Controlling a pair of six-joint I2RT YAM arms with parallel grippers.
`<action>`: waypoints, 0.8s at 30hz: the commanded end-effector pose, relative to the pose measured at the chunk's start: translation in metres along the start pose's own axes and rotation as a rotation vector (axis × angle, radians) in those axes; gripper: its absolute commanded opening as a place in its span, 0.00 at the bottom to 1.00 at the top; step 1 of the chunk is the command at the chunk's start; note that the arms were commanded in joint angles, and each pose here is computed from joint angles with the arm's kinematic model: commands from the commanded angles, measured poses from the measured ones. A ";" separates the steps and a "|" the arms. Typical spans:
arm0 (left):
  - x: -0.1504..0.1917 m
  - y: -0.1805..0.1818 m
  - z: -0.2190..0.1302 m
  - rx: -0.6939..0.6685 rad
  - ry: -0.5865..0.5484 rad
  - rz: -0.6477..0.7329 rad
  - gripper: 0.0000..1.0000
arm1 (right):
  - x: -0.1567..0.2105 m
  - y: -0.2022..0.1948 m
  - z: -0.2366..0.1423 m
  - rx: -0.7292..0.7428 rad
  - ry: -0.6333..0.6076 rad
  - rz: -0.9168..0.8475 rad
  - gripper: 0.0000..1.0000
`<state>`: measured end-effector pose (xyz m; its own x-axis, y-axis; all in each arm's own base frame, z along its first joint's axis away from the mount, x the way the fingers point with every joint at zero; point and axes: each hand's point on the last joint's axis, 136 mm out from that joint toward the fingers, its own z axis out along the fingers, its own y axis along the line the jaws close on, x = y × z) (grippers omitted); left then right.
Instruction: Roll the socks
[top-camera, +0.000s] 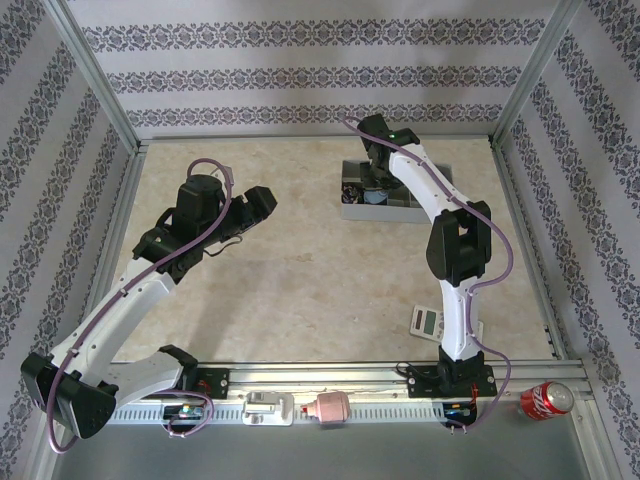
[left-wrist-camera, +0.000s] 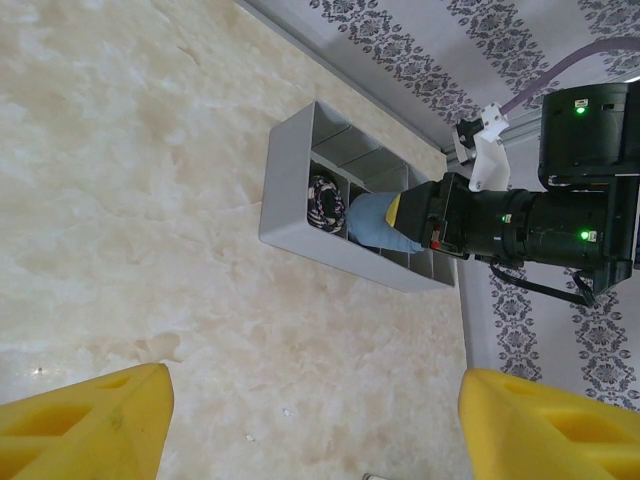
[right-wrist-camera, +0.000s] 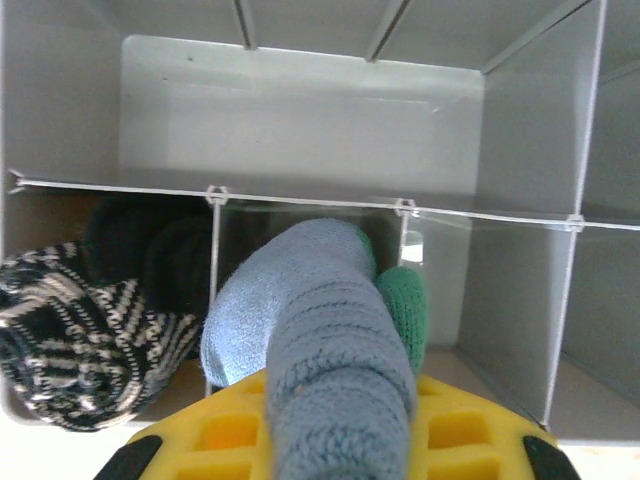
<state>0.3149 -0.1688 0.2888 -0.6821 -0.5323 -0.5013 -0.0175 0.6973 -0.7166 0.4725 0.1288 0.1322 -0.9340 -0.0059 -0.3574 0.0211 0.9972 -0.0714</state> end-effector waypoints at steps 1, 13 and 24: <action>0.001 0.010 -0.002 -0.031 -0.003 0.019 0.74 | 0.007 -0.010 0.005 0.054 0.019 -0.039 0.00; 0.000 0.007 0.006 -0.024 0.015 0.011 0.74 | 0.020 0.008 0.035 0.028 0.107 -0.093 0.35; 0.001 0.007 0.012 -0.014 0.032 -0.003 0.73 | -0.009 -0.002 -0.040 -0.035 -0.082 -0.026 0.60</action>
<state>0.3185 -0.1712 0.2777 -0.7017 -0.5239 -0.4828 -0.0357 0.7026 -0.7107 0.4714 0.1316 0.1435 -0.9236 -0.0576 -0.3790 -0.0287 0.9963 -0.0814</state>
